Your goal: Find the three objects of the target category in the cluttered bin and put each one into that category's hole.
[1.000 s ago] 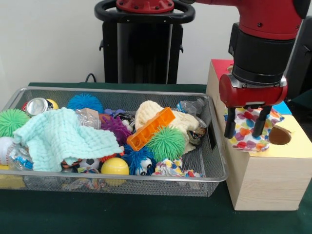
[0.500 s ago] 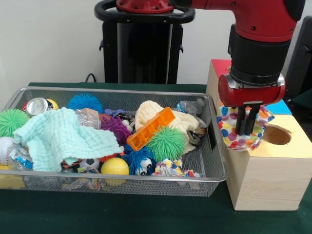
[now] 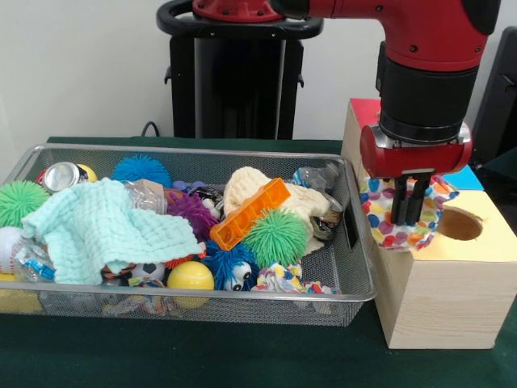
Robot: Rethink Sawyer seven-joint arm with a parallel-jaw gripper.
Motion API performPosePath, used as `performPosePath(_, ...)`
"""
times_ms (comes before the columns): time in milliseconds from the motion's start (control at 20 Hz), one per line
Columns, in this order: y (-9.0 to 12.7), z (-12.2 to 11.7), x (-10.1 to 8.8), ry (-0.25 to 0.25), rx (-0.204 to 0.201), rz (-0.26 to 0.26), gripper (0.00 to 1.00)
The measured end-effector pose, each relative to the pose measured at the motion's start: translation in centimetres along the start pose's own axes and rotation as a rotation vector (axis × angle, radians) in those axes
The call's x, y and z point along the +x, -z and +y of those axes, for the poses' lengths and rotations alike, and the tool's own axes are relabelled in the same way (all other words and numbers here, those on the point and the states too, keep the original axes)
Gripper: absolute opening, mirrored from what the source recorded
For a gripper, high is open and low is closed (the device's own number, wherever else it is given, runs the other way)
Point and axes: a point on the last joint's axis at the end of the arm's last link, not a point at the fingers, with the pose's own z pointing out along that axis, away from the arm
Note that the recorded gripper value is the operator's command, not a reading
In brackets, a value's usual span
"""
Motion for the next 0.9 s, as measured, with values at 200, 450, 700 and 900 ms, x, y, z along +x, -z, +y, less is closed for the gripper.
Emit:
performPosePath(200, 0.4, 0.1, 0.0, -0.025, -0.041, 0.003, 0.0)
performPosePath(450, 2.1, 0.1, 0.1, -0.085, -0.146, 0.008, 0.0)
performPosePath(700, 4.1, 0.1, 0.0, -0.122, -0.224, 0.002, 0.0)
performPosePath(900, 5.3, 0.6, -0.3, -0.119, -0.253, -0.012, 0.0)
